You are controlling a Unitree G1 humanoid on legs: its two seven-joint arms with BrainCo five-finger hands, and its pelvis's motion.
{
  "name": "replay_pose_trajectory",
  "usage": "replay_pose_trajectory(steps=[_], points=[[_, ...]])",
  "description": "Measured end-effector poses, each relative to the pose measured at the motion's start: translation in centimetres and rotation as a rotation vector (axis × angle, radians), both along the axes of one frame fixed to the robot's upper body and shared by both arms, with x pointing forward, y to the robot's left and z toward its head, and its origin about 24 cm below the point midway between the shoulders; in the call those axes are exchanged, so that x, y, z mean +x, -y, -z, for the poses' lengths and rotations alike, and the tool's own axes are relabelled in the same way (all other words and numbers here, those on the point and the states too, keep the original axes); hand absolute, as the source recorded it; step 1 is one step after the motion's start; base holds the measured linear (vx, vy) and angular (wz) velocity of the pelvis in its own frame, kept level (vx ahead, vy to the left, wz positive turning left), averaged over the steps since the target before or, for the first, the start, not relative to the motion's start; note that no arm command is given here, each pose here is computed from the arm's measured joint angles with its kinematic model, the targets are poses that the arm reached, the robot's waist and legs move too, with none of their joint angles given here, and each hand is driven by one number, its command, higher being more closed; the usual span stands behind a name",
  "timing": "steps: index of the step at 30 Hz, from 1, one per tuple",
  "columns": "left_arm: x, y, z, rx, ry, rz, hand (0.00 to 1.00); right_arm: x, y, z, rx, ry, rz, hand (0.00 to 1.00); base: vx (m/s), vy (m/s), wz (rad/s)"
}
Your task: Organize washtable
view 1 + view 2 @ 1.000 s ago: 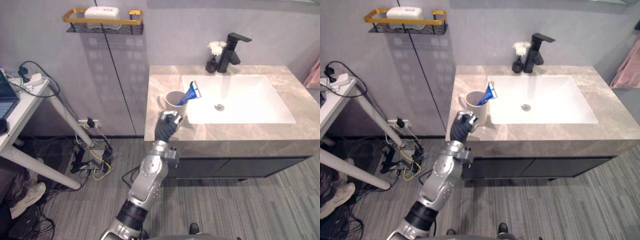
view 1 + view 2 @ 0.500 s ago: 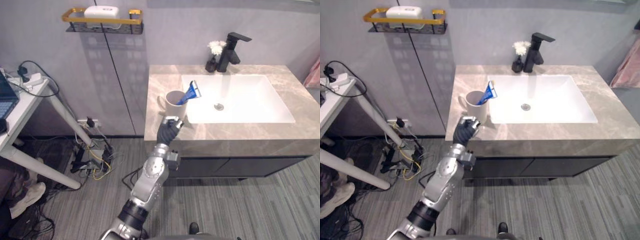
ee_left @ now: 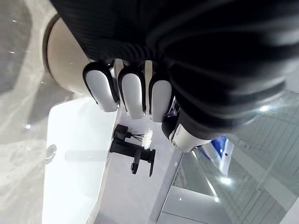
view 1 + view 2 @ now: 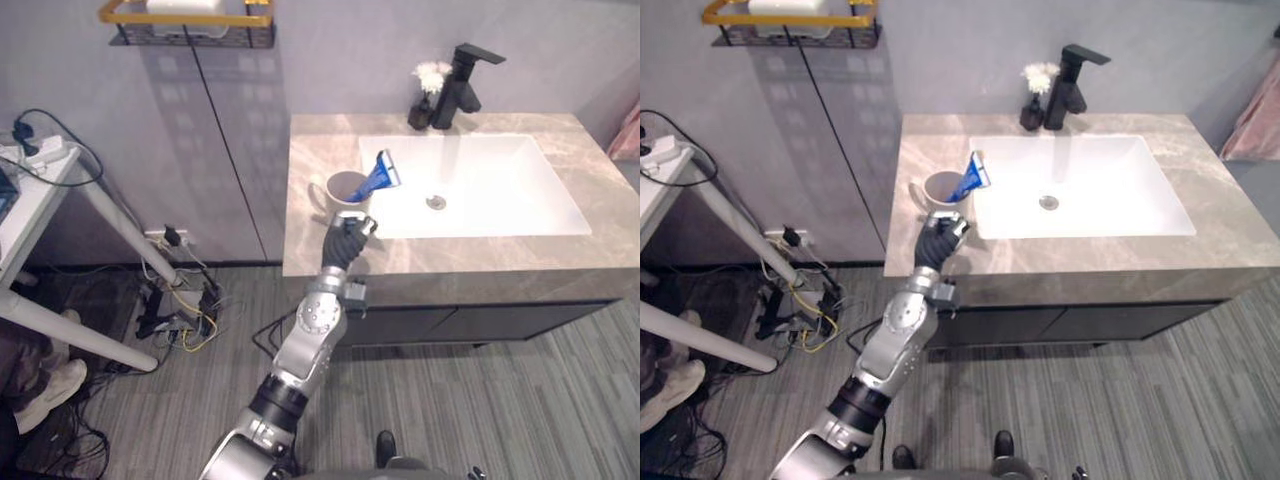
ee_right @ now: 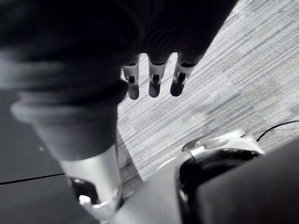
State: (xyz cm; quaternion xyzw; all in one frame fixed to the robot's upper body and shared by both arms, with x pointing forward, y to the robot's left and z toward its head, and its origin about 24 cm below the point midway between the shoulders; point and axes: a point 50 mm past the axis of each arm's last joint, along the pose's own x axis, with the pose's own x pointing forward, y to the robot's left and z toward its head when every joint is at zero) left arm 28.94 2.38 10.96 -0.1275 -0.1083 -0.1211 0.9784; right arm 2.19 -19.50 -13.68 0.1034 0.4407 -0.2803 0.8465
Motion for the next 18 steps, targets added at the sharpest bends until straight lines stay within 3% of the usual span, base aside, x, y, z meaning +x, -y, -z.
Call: replay_pose_trajectory(steps=[18], points=[[0.57, 0.02, 0.31, 0.006, -0.025, -0.016, 1.0, 0.53, -0.03, -0.21, 0.003, 0.026, 0.005, 0.0, 0.0, -0.001, -0.01]])
